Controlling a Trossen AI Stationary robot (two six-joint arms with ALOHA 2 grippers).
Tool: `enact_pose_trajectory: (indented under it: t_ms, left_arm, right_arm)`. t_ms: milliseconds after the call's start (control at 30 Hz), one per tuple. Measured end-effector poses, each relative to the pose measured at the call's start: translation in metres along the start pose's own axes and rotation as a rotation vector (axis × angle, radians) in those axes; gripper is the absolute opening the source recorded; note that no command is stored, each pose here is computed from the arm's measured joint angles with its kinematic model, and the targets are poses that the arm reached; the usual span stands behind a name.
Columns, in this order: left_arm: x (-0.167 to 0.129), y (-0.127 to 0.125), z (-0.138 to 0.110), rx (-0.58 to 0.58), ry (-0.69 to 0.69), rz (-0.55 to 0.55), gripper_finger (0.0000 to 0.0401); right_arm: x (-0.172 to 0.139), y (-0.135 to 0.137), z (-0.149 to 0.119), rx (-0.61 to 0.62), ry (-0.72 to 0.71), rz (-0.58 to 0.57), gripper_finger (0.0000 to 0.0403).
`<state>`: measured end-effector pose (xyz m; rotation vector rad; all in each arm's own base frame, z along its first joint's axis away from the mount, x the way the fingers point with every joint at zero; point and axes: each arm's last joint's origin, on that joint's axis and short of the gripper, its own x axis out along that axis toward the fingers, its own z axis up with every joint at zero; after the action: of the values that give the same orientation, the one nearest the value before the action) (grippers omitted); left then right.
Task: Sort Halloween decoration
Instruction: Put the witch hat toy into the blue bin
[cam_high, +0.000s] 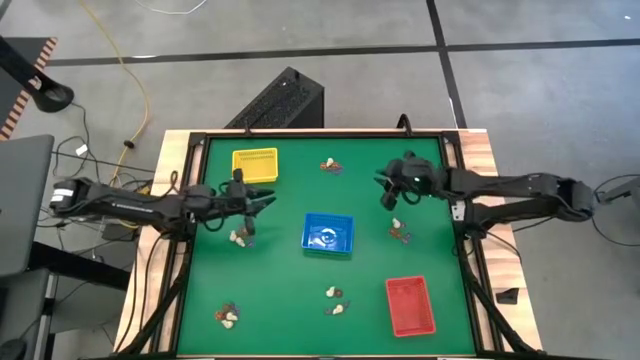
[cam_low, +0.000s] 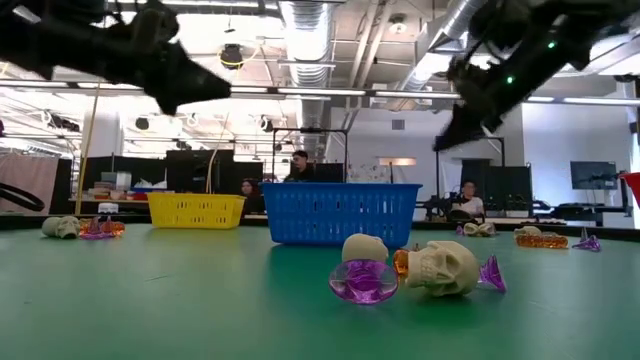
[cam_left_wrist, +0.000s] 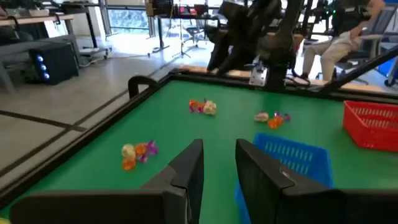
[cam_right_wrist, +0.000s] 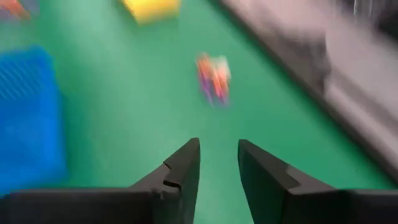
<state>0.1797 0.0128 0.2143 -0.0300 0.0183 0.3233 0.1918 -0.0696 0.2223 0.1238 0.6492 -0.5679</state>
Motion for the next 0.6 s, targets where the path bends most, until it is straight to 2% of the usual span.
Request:
enact_pose_trajectory:
  t_ms: [133, 233, 467, 600]
  left_arm:
    - [0.014, -0.005, 0.007, 0.046, 0.022, 0.0, 0.0082]
    - [0.021, -0.007, 0.014, 0.056, 0.011, 0.0, 0.0082]
    - [0.025, -0.009, 0.024, 0.051, -0.006, -0.002, 0.0082]
    - [0.025, -0.009, 0.023, 0.054, 0.005, -0.002, 0.0082]
  right_arm:
    - [0.004, -0.008, -0.006, 0.123, 0.205, -0.076, 0.0183]
    - [0.008, -0.021, -0.01, 0.246, 0.272, -0.183, 0.0198]
    - [0.023, -0.053, -0.022, 0.323, 0.407, -0.319, 0.0198]
    - [0.032, -0.064, -0.028, 0.352, 0.465, -0.34, 0.0189]
